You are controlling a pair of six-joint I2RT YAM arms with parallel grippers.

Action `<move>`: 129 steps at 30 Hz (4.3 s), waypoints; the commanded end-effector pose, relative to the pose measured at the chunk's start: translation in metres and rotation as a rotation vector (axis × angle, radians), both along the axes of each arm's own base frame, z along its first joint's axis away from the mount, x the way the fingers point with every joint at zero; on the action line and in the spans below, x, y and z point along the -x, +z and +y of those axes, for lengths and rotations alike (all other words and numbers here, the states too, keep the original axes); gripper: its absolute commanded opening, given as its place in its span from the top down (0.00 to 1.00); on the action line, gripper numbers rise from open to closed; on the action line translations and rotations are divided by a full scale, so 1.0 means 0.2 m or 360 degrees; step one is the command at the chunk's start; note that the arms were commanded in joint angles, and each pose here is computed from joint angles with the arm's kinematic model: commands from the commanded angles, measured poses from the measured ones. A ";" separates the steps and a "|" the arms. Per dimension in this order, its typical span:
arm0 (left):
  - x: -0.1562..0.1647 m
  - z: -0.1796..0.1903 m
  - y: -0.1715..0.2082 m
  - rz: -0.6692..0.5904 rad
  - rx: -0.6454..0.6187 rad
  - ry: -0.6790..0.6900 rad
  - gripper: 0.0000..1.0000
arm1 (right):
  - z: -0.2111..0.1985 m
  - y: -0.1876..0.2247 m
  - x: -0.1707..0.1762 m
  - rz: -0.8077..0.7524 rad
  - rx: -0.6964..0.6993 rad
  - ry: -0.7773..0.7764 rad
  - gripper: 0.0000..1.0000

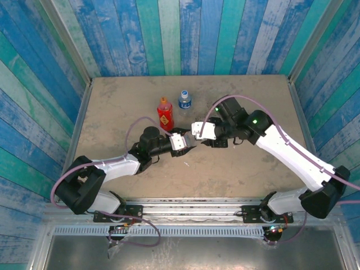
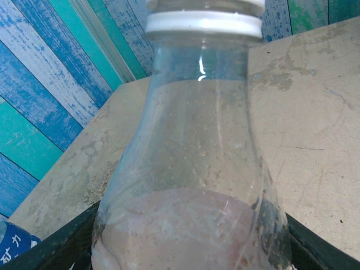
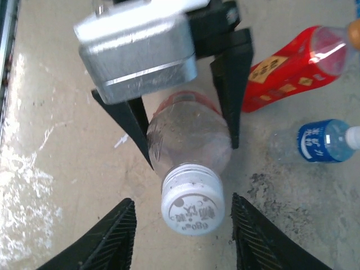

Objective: Screw on the bottle caps

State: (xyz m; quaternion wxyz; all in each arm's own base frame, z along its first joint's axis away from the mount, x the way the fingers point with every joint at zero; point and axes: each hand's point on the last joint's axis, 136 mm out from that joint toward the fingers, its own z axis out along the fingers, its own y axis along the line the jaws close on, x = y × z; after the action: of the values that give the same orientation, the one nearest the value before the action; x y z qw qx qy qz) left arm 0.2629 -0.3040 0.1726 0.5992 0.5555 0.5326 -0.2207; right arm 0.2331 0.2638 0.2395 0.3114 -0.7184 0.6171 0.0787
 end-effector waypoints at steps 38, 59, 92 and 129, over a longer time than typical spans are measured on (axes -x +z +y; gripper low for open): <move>0.03 0.01 0.04 -0.0038 0.0020 -0.0021 0.31 | -0.08 0.13 -0.01 0.0394 -0.0658 -0.0972 0.34; 0.03 0.00 0.03 -0.0033 0.0012 -0.0035 0.32 | -0.03 0.01 0.01 -0.0063 0.0017 0.0100 0.48; 0.05 0.00 0.04 -0.0017 0.0046 -0.0066 0.25 | -0.01 0.08 0.05 0.0031 -0.0231 0.0017 0.78; 0.09 0.03 0.28 0.0391 0.0521 -0.0267 0.36 | -0.10 0.46 -0.03 0.0216 -0.1401 -0.0866 0.00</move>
State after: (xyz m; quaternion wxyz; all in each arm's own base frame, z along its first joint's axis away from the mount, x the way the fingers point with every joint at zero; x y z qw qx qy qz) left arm 0.2630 -0.2904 0.2020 0.5968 0.4601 0.5559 -0.3509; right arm 0.2407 0.2363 0.3128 0.4987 -0.2917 0.7641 0.2871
